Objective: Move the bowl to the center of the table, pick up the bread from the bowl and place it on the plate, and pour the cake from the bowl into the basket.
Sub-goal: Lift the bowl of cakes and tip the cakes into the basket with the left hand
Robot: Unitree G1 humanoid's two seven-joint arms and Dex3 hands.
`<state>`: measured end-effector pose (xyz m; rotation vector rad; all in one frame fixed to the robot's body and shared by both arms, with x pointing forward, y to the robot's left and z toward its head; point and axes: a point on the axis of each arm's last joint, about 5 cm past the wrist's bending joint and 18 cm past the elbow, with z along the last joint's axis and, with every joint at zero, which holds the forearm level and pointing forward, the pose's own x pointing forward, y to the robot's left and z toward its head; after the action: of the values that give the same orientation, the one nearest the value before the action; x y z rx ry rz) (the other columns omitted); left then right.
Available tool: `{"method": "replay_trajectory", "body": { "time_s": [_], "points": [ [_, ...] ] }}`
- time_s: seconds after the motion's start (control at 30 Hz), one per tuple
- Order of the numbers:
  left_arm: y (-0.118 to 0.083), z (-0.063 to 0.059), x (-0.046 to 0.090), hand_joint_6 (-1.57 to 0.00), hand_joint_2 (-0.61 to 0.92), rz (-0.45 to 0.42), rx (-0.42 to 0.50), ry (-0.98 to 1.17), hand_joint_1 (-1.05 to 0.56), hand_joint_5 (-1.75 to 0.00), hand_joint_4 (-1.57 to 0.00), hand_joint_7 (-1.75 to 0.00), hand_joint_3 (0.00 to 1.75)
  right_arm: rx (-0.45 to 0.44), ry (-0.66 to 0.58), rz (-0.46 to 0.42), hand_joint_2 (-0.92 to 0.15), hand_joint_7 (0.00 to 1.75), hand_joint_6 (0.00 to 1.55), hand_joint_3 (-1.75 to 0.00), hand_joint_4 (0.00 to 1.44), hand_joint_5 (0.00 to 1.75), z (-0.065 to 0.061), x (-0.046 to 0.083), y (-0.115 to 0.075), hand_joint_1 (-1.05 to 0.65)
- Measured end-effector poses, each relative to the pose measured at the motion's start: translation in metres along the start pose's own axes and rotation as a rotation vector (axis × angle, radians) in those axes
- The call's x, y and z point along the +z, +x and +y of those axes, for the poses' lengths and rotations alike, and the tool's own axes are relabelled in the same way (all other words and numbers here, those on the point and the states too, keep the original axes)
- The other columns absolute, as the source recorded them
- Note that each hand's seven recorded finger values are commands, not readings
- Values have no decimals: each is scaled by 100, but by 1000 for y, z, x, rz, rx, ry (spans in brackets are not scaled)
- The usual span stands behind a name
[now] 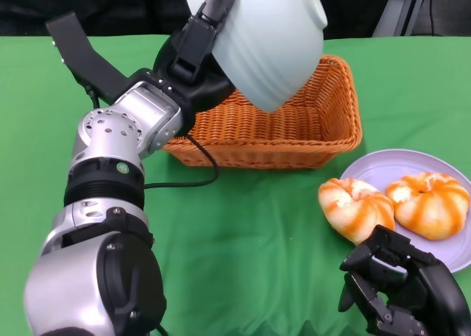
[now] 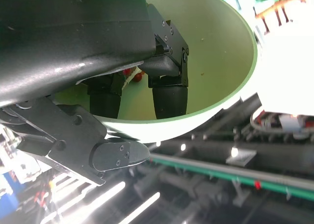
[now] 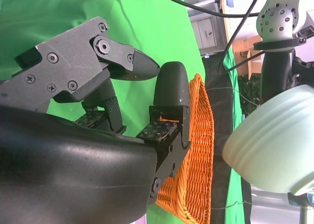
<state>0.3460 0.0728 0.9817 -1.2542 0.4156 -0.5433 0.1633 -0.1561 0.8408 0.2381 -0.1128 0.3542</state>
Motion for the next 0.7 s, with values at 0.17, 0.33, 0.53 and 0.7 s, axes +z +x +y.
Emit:
{"method": "replay_trajectory", "body": {
  "time_s": [0.17, 0.33, 0.53, 0.7],
  "points": [
    [0, 0, 0, -66, 92, -2, 47, -7, -21, -168, -71, -153, 69, 2, -6, 3, -60, 139, 59, -91, 66, 164, 0, 0, 0, -11],
    [0, 1, -1, -62, 92, -13, 74, -18, -18, -173, -67, -160, 72, 6, -14, 2, -60, 138, 61, -89, 67, 162, 0, 0, 0, -14],
    [0, 1, -1, -63, 92, -20, 78, -21, -18, -171, -70, -160, 67, 11, -18, 0, -61, 137, 59, -90, 65, 163, -1, 0, -1, -10],
    [1, 1, -2, -60, 91, -23, -84, 6, -20, -174, -61, -162, 64, 22, -19, 2, -61, 136, 58, -90, 64, 164, -1, -1, -1, -8]
  ]
}}
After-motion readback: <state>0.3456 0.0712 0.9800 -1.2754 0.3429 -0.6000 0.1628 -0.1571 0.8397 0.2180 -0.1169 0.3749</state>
